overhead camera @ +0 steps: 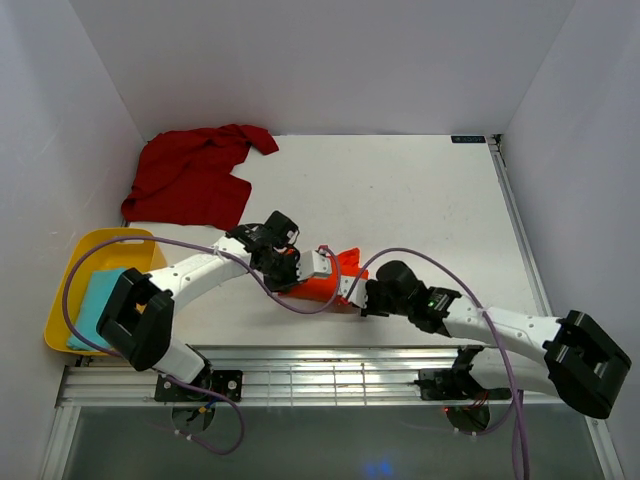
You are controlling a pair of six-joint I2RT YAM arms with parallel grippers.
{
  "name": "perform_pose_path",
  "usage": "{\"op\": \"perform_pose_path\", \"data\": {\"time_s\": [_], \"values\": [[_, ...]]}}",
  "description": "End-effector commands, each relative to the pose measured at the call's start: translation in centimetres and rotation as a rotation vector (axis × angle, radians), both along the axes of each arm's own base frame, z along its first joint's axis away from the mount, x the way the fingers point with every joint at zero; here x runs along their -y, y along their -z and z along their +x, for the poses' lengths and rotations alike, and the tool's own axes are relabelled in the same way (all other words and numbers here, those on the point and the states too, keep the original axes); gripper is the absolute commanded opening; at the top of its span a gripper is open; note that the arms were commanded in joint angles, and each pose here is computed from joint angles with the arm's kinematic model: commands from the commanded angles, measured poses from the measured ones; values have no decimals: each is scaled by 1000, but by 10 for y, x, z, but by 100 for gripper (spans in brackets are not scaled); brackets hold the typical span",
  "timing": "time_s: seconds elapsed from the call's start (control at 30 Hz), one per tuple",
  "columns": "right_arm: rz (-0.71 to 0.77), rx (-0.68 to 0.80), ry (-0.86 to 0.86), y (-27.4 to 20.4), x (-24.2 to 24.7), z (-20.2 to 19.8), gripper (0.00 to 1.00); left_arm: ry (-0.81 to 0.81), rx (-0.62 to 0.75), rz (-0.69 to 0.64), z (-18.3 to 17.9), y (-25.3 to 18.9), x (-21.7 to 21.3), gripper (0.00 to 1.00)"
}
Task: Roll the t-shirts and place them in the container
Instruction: Roll the T-shirt to the center of the board.
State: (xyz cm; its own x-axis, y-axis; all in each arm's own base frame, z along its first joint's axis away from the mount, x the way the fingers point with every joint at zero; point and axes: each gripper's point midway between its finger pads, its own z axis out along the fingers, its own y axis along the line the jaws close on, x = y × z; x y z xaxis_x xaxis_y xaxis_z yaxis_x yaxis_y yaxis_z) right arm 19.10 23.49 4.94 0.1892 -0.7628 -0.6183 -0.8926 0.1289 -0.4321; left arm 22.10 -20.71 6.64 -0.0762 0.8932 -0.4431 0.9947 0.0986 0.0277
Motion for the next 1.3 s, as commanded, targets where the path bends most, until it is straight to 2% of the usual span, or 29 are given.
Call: {"op": "perform_pose_path", "data": {"time_s": [0.0,0.2,0.27,0.37,0.53,0.57,0.73,0.87,1.0,1.17,1.27], "values": [[129,-152,-134,-38,-16,-19,8,68,-117,10,-36,-8,-15,1],[166,-338,-260,-53,-17,-52,8,79,-148,-53,-46,-23,-9,1],[183,-390,-290,-58,-20,-61,8,96,-234,-66,-60,-29,-11,1],[207,-470,-304,-64,-20,-68,8,84,-321,-74,-62,-32,-16,1],[289,-579,-228,-67,-17,-44,8,19,-381,-98,-33,-30,-20,1],[302,-575,-217,-73,-19,-34,8,-3,-379,-114,-21,-35,-21,1],[344,-674,-128,-63,-31,2,8,-20,-515,-237,-8,-38,-10,5],[346,-759,10,-39,-16,29,8,-119,-578,-211,16,-14,-21,6],[346,-762,75,-24,-13,41,8,-216,-570,-147,40,5,-30,6],[377,-742,135,-24,-16,60,18,-253,-567,-101,53,18,-34,9],[363,-736,175,-23,-13,67,32,-266,-582,-84,55,25,-34,13]]}}
